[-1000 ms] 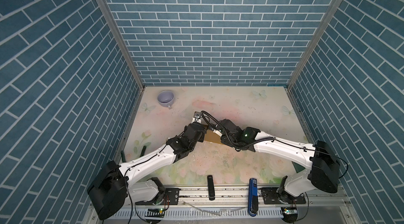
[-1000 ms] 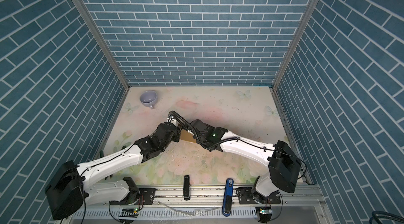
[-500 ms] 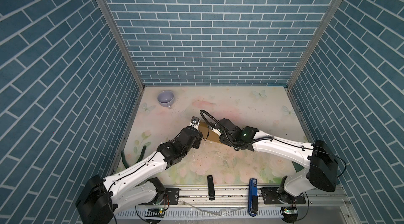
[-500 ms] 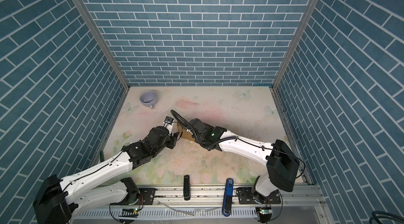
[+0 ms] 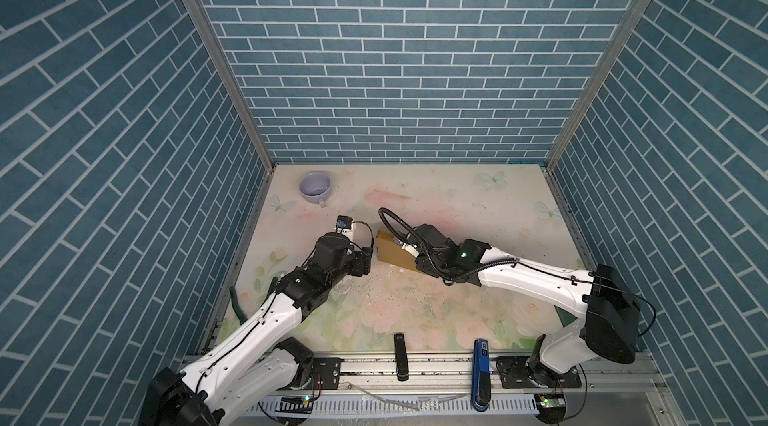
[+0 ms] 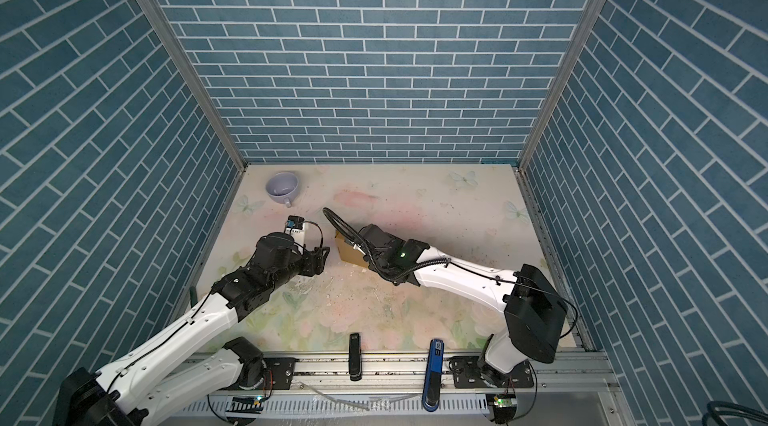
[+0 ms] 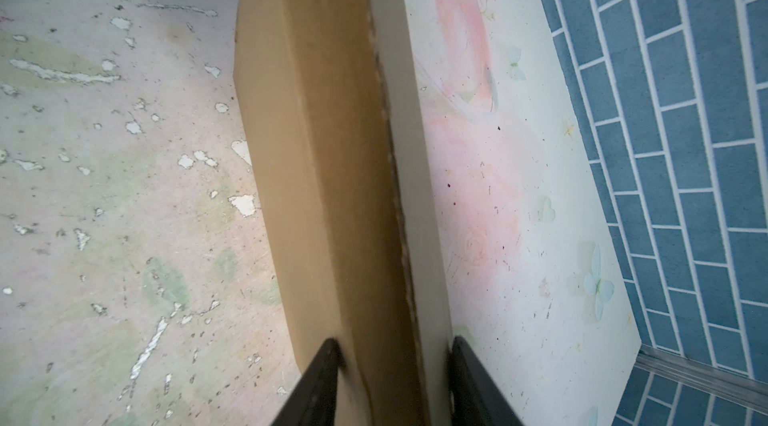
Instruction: Fold the paper box
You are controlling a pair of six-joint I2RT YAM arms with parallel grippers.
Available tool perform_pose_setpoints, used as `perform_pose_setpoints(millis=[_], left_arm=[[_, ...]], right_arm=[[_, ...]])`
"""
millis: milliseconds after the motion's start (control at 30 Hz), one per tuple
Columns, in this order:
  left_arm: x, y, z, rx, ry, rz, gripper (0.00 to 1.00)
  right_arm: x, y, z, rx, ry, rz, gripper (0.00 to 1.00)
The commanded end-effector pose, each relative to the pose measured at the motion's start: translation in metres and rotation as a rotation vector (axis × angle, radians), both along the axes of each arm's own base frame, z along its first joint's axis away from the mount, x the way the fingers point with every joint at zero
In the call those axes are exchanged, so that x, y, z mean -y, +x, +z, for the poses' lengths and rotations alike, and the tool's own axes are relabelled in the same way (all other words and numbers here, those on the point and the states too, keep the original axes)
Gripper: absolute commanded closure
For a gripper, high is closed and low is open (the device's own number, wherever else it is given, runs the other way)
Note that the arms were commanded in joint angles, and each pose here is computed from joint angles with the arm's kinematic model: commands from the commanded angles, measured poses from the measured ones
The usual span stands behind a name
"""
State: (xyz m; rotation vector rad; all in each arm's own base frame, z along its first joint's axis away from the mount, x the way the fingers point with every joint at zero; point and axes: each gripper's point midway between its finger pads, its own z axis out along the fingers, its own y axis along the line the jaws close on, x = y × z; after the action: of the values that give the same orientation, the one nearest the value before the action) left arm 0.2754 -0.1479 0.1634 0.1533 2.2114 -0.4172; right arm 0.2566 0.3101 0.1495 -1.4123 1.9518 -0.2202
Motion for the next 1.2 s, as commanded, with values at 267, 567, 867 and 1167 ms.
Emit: perform_pose_setpoints(millis=[267,567,867,1167], left_arm=[[0.023,0.022,0.009,-0.092,-0.239,-0.098,0.15],[0.028,0.028,0.032,-0.063,-0.322,-0.124,0.10],[0.031,0.044,0.039,-0.096,-0.413,-0.125,0.11],[0.043,0.063,0.024,-0.140,-0.447,-0.136,0.16]], right_arm=[[-0.008,-0.011,-0.008,-0.076,0.028,0.018,0.57],[-0.010,-0.012,-0.006,-0.083,0.041,0.019,0.57],[-0.007,-0.013,-0.007,-0.086,0.034,0.015,0.58],[-0.008,-0.013,-0.007,-0.088,0.034,0.014,0.59]])
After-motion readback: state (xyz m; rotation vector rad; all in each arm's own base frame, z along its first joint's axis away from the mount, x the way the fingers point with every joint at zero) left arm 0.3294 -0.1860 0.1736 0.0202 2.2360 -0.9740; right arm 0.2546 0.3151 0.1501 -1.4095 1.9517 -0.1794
